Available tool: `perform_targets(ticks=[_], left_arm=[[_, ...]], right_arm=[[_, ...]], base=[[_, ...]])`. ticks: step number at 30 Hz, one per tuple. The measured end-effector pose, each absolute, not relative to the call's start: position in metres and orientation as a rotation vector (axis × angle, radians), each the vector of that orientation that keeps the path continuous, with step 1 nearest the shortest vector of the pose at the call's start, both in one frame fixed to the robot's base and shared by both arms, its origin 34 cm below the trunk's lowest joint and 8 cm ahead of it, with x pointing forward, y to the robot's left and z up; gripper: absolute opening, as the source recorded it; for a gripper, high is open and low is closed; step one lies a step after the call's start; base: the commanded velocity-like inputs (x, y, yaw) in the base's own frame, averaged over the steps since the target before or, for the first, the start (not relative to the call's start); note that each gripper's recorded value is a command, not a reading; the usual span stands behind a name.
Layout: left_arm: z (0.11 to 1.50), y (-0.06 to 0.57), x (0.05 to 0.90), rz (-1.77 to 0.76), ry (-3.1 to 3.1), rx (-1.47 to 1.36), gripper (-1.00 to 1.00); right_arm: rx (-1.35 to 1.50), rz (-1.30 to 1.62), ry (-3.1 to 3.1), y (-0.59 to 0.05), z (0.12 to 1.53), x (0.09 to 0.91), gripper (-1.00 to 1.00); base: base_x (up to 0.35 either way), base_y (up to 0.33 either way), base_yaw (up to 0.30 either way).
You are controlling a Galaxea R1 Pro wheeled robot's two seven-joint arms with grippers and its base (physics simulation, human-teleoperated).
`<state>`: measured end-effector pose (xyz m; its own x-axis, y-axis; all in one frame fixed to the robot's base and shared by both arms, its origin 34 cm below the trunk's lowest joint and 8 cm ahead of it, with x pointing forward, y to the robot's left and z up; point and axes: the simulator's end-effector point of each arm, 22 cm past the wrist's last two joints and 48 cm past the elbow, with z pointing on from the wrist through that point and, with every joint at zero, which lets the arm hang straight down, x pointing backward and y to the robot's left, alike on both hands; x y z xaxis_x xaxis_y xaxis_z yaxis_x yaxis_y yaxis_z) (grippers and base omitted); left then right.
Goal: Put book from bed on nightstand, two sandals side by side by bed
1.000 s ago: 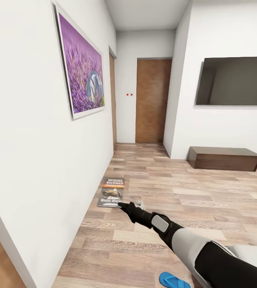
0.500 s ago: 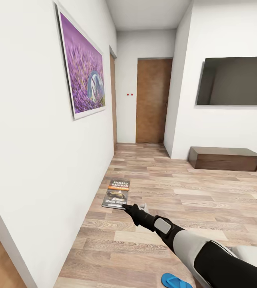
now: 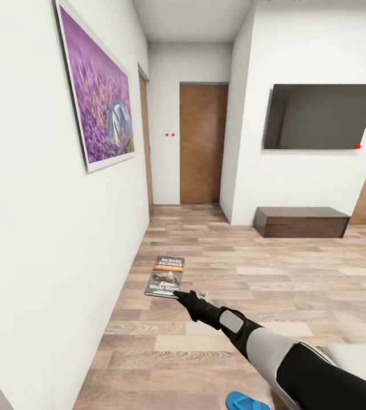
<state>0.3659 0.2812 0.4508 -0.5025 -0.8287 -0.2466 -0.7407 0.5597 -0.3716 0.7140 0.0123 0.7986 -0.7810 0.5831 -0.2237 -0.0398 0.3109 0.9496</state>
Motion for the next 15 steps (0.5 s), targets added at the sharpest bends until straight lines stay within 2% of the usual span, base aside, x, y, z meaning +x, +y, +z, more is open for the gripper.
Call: perform_targets(ticks=[5,15], left_arm=[[0.4509,0.2811,0.3661,-0.306,2.402,-1.274,1.00],[0.4509,0.2808,0.3661,-0.305,2.406,-1.265,1.00]], right_arm=[[0.480,1.502,2.038,0.0126,0.7992,0.7141,-1.00],[0.476,1.502,2.039,0.0129,0.7992,0.7139,-1.00]], base=[[0.125,0.097,-0.112],[0.129,0.085,-0.015]])
